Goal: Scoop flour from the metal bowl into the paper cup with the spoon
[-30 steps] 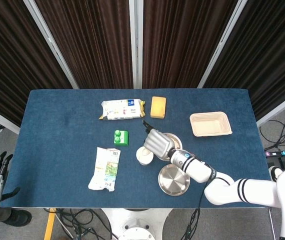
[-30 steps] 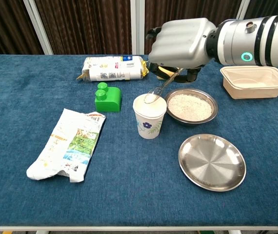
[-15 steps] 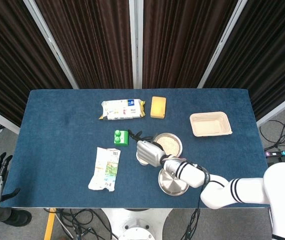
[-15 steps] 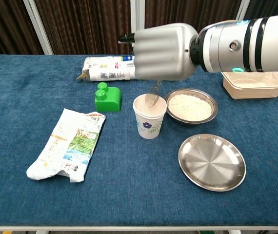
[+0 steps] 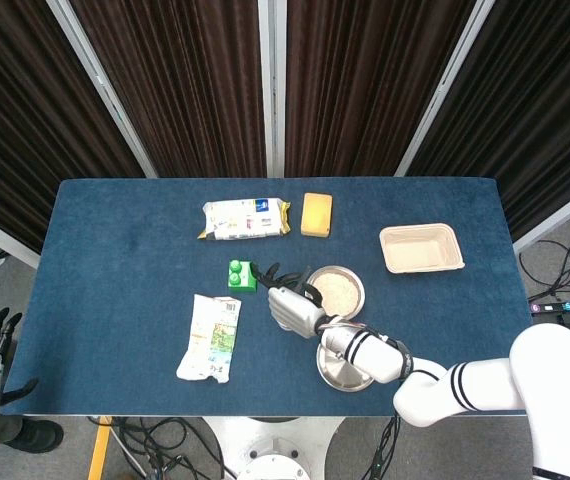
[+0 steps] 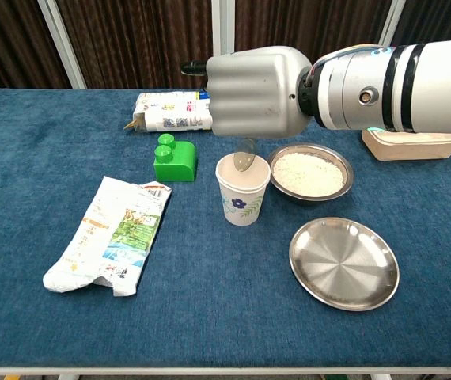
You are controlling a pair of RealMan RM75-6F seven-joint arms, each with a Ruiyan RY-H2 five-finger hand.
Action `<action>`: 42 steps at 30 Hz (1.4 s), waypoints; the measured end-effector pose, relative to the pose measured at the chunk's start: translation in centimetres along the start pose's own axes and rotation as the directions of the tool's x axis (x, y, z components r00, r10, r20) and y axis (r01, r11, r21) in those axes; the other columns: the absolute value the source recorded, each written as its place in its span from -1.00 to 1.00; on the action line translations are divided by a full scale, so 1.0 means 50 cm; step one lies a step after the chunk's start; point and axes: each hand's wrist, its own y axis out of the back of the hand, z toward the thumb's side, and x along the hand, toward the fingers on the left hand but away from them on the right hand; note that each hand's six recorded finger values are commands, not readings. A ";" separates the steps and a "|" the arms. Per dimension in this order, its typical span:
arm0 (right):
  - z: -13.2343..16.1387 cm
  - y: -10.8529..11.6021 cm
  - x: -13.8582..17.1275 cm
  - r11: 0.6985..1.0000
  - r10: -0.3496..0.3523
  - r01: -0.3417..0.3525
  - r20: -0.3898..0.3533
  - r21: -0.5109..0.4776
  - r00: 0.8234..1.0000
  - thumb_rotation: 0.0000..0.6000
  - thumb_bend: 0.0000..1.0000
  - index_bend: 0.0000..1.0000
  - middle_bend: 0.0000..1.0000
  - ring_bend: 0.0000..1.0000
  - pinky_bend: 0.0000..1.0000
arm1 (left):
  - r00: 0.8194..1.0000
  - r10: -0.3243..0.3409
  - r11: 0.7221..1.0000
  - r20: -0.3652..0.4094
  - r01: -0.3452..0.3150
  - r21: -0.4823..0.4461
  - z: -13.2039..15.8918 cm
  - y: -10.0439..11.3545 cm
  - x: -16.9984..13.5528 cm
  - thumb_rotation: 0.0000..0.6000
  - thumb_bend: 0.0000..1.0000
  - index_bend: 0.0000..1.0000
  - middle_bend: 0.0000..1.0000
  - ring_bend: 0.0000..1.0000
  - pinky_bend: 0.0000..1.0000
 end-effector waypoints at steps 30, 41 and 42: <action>0.006 -0.083 0.145 0.764 0.122 0.058 0.233 -0.643 0.965 1.00 -0.35 0.26 0.17 -0.42 -1.00 | 0.999 0.024 1.000 0.038 -0.025 0.017 0.019 0.019 0.017 1.00 -1.00 -0.78 -0.90 -0.98 -1.00; 0.112 -0.156 0.277 0.478 0.210 0.108 0.233 -0.872 0.950 1.00 -0.35 0.25 0.17 -0.45 -1.00 | 0.997 0.033 0.999 0.064 -0.035 0.027 0.038 0.030 0.026 1.00 -1.00 -0.78 -0.90 -0.98 -1.00; 0.128 -0.164 0.285 0.458 0.217 0.107 0.228 -0.883 0.949 1.00 -0.35 0.25 0.17 -0.46 -1.00 | 0.997 0.034 0.999 0.066 -0.036 0.028 0.039 0.031 0.027 1.00 -1.00 -0.78 -0.90 -0.98 -1.00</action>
